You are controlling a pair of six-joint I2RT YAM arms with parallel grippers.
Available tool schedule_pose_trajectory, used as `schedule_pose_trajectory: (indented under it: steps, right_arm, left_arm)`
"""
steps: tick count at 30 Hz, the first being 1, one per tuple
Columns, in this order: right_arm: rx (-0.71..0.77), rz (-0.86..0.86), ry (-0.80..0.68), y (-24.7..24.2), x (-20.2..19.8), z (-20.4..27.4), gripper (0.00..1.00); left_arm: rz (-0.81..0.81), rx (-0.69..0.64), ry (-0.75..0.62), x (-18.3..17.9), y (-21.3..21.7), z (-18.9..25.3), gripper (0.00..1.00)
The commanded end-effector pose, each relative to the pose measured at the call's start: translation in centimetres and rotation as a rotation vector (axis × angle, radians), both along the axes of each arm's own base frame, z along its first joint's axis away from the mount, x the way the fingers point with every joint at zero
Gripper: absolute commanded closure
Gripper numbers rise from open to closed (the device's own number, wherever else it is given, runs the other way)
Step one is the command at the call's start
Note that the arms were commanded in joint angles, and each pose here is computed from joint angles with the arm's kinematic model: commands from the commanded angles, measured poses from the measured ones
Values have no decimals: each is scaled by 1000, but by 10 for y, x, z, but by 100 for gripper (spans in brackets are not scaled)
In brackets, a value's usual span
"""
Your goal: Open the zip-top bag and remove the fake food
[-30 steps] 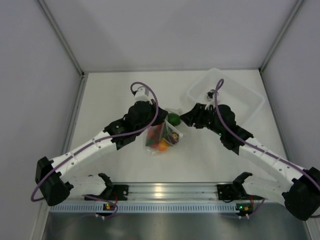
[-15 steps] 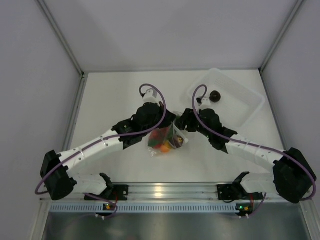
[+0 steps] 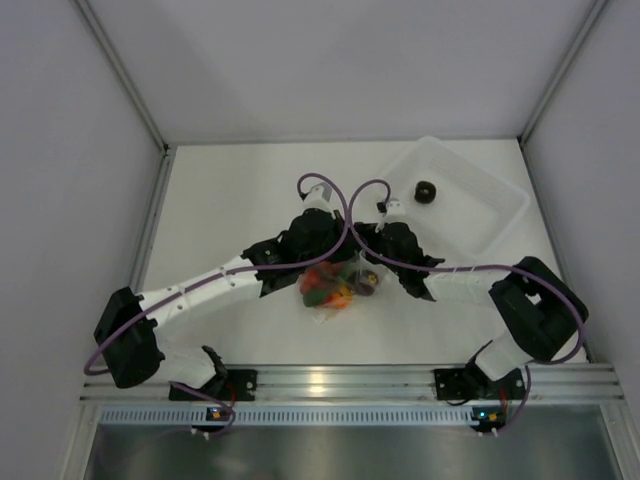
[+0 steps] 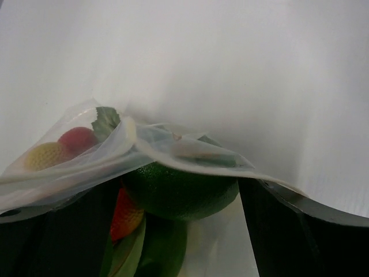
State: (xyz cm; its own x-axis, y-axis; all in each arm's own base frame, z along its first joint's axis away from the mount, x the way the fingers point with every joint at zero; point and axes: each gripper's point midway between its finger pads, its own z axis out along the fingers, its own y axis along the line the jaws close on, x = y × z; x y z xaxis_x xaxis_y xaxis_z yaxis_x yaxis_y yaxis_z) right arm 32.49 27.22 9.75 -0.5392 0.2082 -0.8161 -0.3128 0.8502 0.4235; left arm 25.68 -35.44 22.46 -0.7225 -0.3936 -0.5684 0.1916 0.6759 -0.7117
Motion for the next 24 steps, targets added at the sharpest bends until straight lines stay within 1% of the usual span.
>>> schedule_pose_trajectory:
  steps: [1,5,6,7,12,13,15,18,19,21,24]
  right_arm:
    - [32,48,-83,24,14,14,15]
    - [68,93,-81,31,12,8,13]
    - [95,127,-84,36,11,10,9]
    - [99,117,-77,33,15,9,7]
    - [88,103,-55,34,24,5,7]
    - [55,99,-6,32,23,-10,7]
    - [38,85,44,35,25,-22,7]
    - [23,42,108,30,26,-40,11]
    - [28,29,113,28,27,-42,17]
    - [47,25,105,25,25,-41,23]
    - [63,37,67,25,24,-26,34]
  left_arm:
    - [-79,-148,-64,-9,-23,50,100]
    - [-98,-152,-63,-12,-24,52,100]
    - [-106,-154,-64,-14,-25,53,100]
    - [-111,-152,-63,-15,-25,52,100]
    - [-101,-146,-67,-16,-19,49,100]
    - [-88,-138,-74,-15,-16,48,100]
    - [-75,-132,-81,-14,-12,47,100]
    - [-63,-130,-88,-14,-8,47,100]
    - [-61,-132,-93,-14,-6,49,100]
    - [-43,-122,-104,-12,-2,48,100]
    - [2,-112,-122,-8,8,47,100]
